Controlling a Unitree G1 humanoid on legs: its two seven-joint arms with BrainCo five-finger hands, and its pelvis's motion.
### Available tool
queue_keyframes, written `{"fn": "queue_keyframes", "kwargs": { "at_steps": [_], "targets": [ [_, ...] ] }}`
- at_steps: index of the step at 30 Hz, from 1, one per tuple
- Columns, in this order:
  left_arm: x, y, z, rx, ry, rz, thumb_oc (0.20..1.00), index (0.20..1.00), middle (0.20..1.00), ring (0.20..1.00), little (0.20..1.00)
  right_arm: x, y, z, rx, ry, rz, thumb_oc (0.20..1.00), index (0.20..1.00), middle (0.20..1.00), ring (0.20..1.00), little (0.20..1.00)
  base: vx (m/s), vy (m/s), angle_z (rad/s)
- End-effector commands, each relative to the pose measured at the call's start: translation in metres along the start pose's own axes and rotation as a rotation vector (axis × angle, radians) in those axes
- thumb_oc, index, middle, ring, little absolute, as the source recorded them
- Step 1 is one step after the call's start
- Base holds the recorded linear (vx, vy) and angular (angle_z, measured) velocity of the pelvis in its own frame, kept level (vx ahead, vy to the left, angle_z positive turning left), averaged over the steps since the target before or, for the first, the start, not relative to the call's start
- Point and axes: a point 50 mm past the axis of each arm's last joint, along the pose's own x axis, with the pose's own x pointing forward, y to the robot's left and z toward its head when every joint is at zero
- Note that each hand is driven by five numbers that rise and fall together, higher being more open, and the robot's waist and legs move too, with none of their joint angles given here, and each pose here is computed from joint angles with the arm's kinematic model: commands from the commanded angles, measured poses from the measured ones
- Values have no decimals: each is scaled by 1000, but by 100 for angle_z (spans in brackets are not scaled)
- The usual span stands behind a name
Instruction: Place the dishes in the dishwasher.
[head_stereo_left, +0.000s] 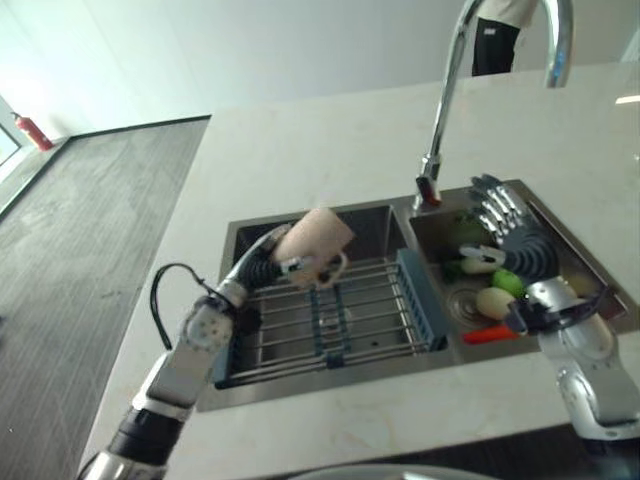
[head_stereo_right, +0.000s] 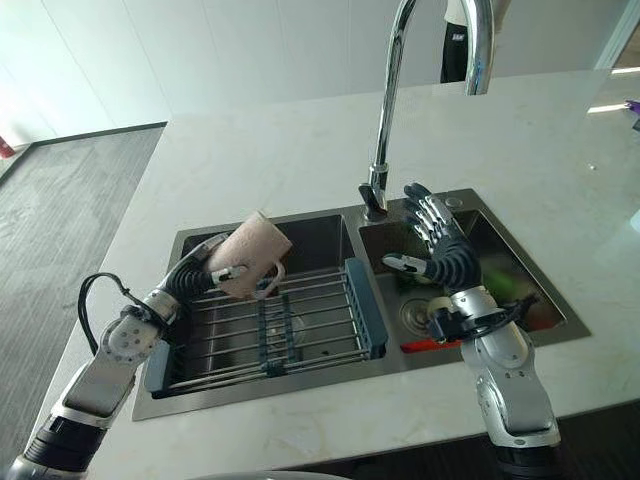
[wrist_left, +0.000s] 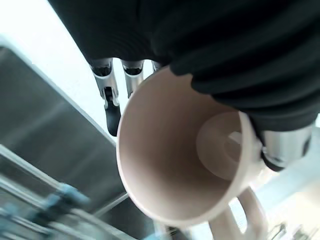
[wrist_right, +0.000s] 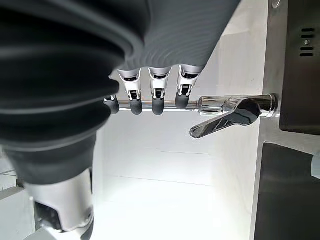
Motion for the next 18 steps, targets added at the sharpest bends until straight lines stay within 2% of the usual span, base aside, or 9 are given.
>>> {"fn": "queue_keyframes", "kwargs": {
  "at_steps": [1, 4, 7, 9, 15, 18],
  "targets": [
    [9, 16, 31, -240, -195, 1, 200, 200, 200, 200, 200, 2, -4, 30, -33, -190, -46, 1000, 1000, 1000, 1000, 1000, -20, -184, 6],
    [3, 7, 29, -544, -243, -23, 200, 200, 200, 200, 200, 1, -3, 27, -23, -189, -40, 1000, 1000, 1000, 1000, 1000, -32, -225, 9],
    [-3, 2, 29, -716, -279, -28, 200, 200, 200, 200, 200, -1, -4, 27, -20, -182, -19, 1000, 1000, 1000, 1000, 1000, -26, -222, 7],
    [-9, -6, 27, -913, -319, -69, 200, 200, 200, 200, 200, -4, -5, 27, -25, -177, -2, 1000, 1000, 1000, 1000, 1000, -78, -245, 3],
    [-11, -26, 30, -1269, -415, -198, 200, 200, 200, 200, 200, -2, -13, 32, -47, -204, 18, 1000, 1000, 1000, 1000, 1000, -206, -92, 29],
    [-8, -37, 34, -1382, -439, -298, 200, 200, 200, 200, 200, -5, -18, 35, -64, -229, -3, 1000, 1000, 1000, 1000, 1000, -312, 66, 38]
  ]
}}
